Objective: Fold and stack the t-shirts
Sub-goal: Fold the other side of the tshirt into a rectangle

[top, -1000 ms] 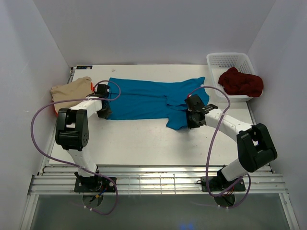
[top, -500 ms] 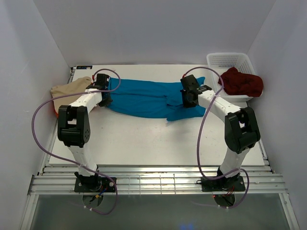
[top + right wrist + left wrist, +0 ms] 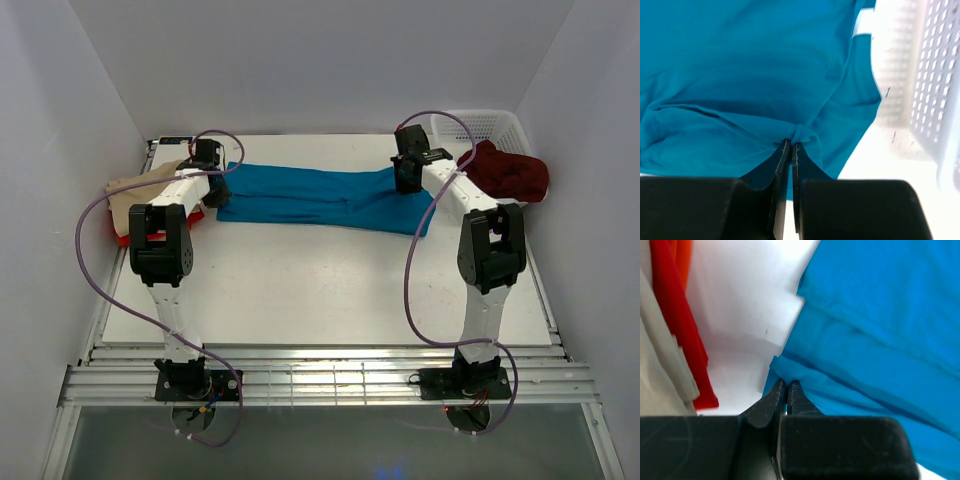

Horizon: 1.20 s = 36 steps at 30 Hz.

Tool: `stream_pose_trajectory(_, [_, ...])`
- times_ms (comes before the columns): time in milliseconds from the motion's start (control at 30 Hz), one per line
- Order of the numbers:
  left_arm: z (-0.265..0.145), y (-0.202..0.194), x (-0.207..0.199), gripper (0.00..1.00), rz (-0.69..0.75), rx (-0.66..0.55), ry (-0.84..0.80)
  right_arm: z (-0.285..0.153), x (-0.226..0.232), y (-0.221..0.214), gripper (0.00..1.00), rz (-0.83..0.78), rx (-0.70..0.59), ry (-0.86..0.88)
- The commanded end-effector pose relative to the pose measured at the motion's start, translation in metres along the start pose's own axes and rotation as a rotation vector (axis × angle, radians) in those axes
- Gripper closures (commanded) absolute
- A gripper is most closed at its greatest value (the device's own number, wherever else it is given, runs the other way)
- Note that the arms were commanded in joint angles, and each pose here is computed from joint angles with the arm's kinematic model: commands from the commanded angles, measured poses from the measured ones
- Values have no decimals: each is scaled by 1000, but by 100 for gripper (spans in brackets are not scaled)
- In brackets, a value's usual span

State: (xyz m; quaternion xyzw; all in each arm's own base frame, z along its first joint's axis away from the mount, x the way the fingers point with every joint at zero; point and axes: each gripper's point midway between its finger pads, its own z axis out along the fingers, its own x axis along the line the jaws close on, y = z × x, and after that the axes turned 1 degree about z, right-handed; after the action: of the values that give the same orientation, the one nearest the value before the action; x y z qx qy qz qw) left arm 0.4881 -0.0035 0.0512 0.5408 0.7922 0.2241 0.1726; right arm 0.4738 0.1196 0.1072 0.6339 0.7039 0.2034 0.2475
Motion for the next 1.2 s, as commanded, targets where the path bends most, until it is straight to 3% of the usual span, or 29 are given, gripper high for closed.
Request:
stream_pose_trajectory(0, [-15, 29, -7, 92, -20, -39, -59, 3, -9, 19, 92, -23, -15, -8])
stream_pose_trajectory(600, [-9, 41, -25, 90, -18, 14, -174, 11, -28, 64, 92, 31, -80, 3])
stream_pose_trajectory(1167, [9, 51, -19, 90, -42, 25, -202, 51, -34, 67, 92, 30, -52, 0])
